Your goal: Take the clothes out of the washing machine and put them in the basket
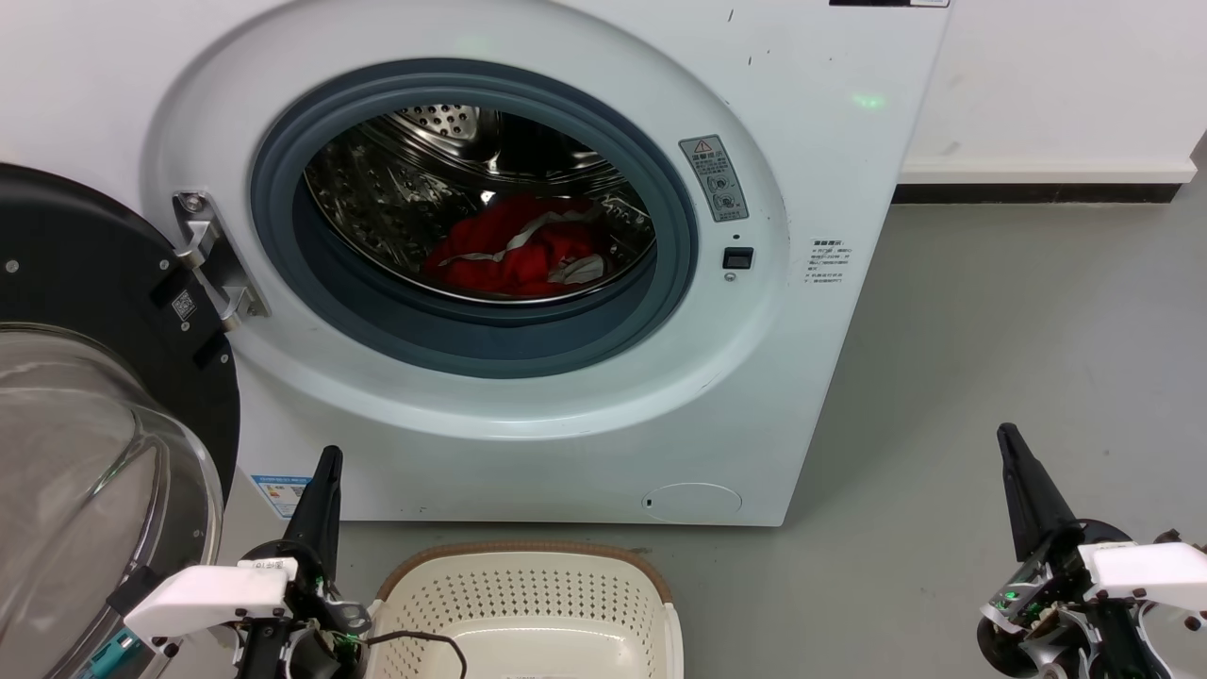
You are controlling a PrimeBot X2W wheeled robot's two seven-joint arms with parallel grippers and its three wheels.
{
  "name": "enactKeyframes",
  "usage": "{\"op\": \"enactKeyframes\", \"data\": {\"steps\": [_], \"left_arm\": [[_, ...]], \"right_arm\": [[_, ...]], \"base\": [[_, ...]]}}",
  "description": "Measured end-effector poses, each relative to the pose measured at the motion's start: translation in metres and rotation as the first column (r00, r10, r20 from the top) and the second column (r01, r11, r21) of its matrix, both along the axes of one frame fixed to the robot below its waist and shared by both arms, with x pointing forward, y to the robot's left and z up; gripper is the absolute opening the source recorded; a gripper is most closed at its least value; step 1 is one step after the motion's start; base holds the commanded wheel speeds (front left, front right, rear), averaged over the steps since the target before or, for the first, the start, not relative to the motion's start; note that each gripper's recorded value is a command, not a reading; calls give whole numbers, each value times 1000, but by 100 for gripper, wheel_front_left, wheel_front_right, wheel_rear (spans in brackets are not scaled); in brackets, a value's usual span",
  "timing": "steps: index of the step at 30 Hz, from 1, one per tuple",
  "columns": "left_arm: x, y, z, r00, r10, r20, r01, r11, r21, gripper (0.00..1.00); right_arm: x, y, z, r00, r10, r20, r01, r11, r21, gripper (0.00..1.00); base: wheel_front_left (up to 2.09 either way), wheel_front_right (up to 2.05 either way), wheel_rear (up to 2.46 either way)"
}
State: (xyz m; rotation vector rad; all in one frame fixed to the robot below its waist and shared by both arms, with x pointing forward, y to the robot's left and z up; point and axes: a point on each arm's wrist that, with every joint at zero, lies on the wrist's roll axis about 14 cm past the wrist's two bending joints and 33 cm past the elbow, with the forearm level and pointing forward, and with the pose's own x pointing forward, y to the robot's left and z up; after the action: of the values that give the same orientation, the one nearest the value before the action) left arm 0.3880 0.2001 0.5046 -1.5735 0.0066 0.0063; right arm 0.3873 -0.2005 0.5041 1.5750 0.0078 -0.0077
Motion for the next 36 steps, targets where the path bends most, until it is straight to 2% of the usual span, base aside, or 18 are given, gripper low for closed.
{"op": "enactKeyframes", "data": {"steps": [32, 33, 36], "left_arm": [[0, 0, 0, 1000, 0, 0, 0, 1000, 0, 0], [0, 0, 0, 1000, 0, 0, 0, 1000, 0, 100], [-5, -1, -12, 999, 1, -36, -1, 1000, -3, 100]], "right_arm": [[0, 0, 0, 1000, 0, 0, 0, 1000, 0, 0], [0, 0, 0, 1000, 0, 0, 0, 1000, 0, 100], [-5, 0, -11, 999, -2, -32, 2, 1000, 2, 100]], "base": [[0, 0, 0], [0, 0, 0], [0, 0, 0]]}}
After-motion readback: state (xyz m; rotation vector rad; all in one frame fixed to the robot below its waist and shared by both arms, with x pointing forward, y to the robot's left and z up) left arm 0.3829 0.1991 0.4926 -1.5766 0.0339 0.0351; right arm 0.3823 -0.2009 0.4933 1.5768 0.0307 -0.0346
